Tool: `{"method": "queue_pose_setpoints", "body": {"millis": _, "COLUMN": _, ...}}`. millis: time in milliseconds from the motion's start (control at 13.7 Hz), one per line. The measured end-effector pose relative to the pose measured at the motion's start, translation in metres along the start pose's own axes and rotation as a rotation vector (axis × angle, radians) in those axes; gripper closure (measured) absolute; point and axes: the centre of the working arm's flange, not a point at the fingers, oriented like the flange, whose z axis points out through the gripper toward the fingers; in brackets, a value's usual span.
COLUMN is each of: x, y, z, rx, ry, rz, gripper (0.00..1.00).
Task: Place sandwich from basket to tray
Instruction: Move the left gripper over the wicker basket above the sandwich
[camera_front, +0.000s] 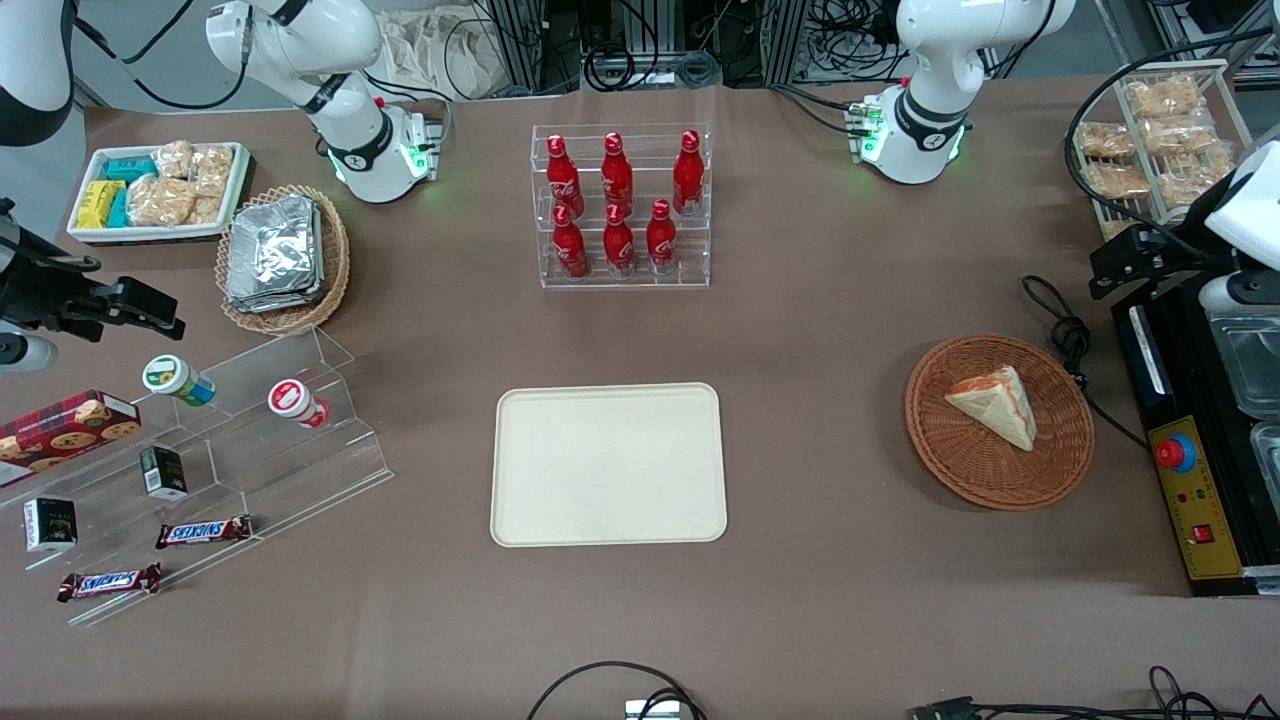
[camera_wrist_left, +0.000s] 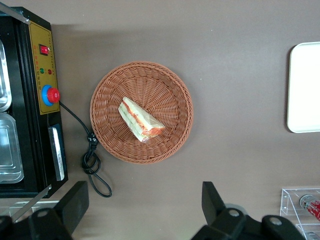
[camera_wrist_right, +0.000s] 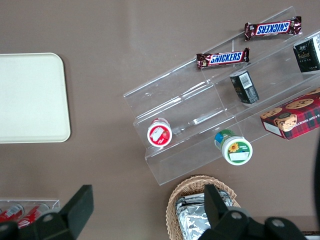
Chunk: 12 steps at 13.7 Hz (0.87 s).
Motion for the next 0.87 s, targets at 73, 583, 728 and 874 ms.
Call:
{"method": "queue_pose_setpoints", "body": {"millis": 73, "x": 0.0, "y": 0.0, "z": 0.0, "rx": 0.0, "ry": 0.0, "rz": 0.0, "gripper": 0.0}}
{"method": "queue_pose_setpoints", "body": {"millis": 583, "x": 0.007, "y": -0.011, "z": 0.018, "rx": -0.002, "ry": -0.031, "rz": -0.094, "gripper": 0.0}}
{"method": "queue_pose_setpoints", "body": {"millis": 728, "x": 0.013, "y": -0.012, "z": 0.043, "rx": -0.002, "ry": -0.046, "rz": -0.143, "gripper": 0.0}}
{"method": "queue_pose_setpoints", "body": {"millis": 874, "x": 0.016, "y": -0.019, "z": 0.073, "rx": -0.001, "ry": -0.048, "rz": -0.198, "gripper": 0.0}}
